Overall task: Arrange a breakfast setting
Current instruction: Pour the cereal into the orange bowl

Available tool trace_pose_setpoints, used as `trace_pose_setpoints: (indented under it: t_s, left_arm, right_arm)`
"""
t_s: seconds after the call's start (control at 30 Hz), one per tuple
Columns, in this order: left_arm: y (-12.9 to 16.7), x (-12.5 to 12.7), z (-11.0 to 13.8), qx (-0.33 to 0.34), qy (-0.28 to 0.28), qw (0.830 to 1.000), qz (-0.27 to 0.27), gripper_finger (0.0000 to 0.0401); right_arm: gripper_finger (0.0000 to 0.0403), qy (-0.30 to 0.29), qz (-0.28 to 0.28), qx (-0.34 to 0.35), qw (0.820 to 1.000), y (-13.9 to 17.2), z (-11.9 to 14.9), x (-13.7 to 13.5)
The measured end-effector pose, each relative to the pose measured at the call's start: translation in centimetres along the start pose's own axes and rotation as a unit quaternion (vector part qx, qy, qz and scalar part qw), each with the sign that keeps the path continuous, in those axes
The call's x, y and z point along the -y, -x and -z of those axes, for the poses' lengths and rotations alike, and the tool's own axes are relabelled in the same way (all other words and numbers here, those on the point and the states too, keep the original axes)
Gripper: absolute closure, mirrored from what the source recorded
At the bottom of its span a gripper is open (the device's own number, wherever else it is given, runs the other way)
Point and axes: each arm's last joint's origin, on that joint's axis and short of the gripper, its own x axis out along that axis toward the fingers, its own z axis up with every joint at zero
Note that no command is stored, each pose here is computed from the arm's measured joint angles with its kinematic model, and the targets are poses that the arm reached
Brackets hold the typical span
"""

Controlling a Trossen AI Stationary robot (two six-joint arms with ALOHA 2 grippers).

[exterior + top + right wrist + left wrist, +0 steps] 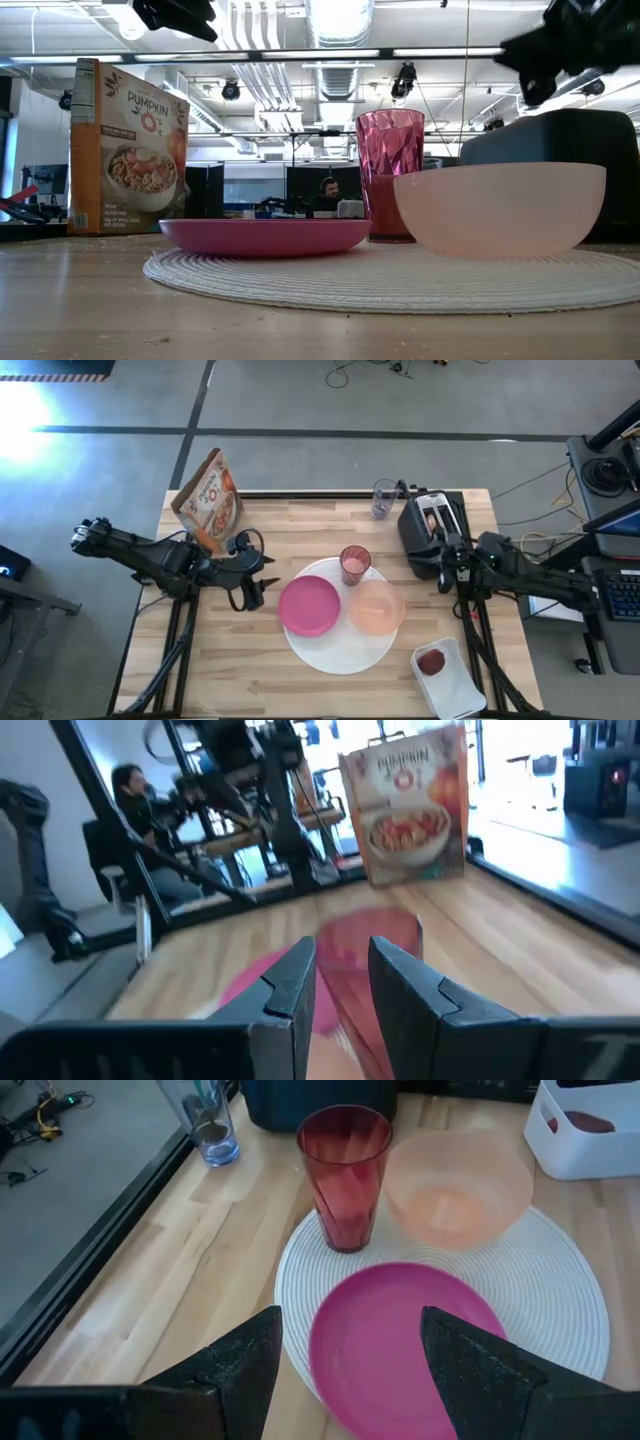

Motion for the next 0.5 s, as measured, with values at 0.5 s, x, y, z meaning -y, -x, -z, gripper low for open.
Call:
trace_pose_setpoints:
  t_s: [0.5]
  left_arm:
    - [0.0, 0.0, 0.0, 0.002, -0.015, 1.000, 0.000, 0.0179]
  right_arm:
    - [0.0326, 0.006, -0.054, 0.100, 0.993, -0.8, 3.3, 0.8]
